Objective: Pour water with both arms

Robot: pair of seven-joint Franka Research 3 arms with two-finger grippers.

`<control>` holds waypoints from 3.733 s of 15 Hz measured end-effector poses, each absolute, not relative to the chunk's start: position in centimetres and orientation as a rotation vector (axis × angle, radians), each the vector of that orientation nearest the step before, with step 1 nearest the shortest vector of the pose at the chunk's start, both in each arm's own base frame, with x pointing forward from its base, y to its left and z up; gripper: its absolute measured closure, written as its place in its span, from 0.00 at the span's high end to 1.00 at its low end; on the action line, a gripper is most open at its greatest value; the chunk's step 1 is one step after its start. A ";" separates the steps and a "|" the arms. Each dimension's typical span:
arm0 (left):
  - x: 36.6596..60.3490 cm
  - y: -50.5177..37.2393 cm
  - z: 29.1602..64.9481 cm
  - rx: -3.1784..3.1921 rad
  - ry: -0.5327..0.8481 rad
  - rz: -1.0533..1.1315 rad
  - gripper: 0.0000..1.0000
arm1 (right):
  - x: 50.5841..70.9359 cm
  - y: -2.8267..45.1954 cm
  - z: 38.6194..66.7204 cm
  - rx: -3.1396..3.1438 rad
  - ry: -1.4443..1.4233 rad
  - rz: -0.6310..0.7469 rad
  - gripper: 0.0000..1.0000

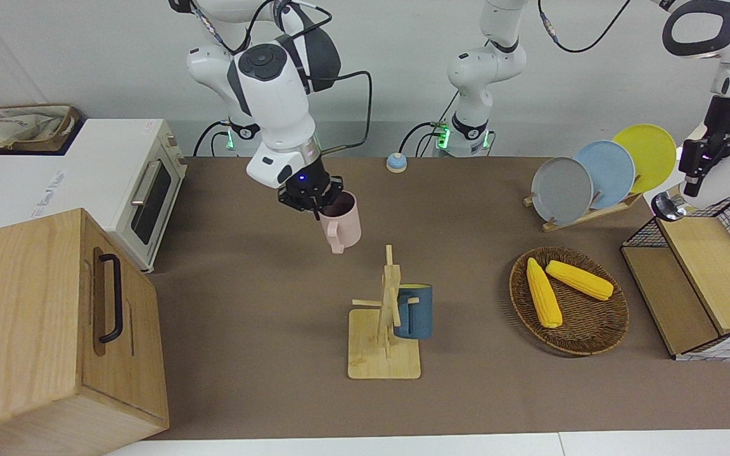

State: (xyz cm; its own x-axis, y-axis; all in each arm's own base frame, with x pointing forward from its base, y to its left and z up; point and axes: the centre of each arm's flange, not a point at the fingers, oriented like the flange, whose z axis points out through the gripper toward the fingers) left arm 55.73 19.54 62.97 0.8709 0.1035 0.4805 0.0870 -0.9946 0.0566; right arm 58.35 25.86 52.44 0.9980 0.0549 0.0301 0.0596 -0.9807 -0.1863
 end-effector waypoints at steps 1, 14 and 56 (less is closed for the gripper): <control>54.3 19.2 62.8 3.005 0.157 0.761 0.63 | 57.3 27.9 52.7 -2.910 0.002 0.003 0.05; 44.4 17.4 57.6 3.034 0.199 0.722 0.63 | 54.8 38.8 51.4 -2.773 0.244 0.099 0.05; 45.8 1.0 51.1 3.007 -0.017 0.415 0.63 | 60.2 51.0 34.9 -2.790 0.404 0.054 0.16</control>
State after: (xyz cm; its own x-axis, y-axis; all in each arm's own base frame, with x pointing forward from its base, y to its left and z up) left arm 45.81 1.04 51.13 0.9626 0.0037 0.2708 -0.0252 -0.9944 0.1031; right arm 60.16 51.01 34.89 0.9592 -0.2705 -0.0821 -0.2825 -0.9085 -0.3078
